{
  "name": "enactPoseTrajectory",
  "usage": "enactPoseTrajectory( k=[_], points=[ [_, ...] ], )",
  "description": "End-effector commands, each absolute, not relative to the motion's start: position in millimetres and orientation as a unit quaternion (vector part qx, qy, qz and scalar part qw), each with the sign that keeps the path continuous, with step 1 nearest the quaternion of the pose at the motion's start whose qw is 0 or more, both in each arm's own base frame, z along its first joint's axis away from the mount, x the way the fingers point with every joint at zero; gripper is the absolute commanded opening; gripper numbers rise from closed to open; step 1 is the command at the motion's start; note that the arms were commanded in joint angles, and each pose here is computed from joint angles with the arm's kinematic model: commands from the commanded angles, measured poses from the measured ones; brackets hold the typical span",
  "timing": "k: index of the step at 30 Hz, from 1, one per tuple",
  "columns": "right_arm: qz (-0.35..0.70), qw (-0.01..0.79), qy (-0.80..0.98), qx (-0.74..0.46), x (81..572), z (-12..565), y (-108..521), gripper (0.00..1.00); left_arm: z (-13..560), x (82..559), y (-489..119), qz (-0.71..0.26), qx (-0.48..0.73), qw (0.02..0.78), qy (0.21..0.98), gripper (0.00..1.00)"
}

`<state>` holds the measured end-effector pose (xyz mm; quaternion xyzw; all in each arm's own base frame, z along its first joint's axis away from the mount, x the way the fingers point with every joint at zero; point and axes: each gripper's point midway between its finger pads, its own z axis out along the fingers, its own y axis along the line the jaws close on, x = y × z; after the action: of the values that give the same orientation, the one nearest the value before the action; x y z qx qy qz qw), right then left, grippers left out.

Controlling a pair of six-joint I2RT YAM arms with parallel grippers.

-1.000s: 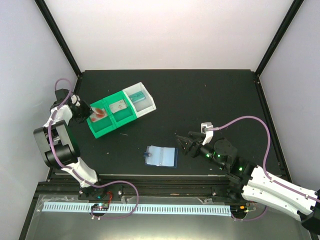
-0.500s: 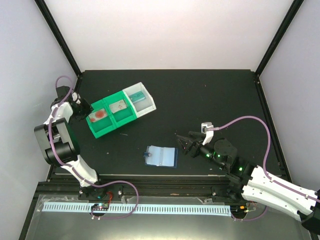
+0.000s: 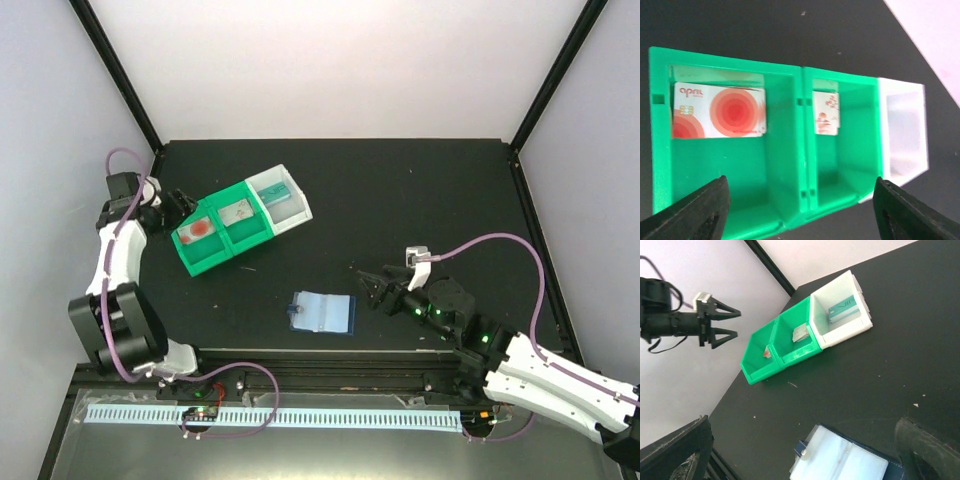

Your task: Take the credit cards out of the card holder

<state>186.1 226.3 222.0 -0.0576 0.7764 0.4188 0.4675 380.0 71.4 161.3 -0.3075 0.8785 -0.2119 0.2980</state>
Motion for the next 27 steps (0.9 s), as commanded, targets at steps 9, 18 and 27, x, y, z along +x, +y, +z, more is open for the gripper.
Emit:
enactPoseTrajectory(
  k=[9,18,27],
  points=[
    [0.385,0.411,0.826,-0.012,189,201,222,1.00,206,315,-16,-0.302,-0.171,0.317,0.882,0.88],
    [0.403,0.296,0.864,-0.058,171,149,263,0.86,190,269,-98,-0.358,-0.072,0.272,0.890,0.82],
    [0.399,0.214,0.890,-0.058,163,102,287,0.51,174,228,-146,-0.405,-0.026,0.246,0.880,0.79]
  ],
)
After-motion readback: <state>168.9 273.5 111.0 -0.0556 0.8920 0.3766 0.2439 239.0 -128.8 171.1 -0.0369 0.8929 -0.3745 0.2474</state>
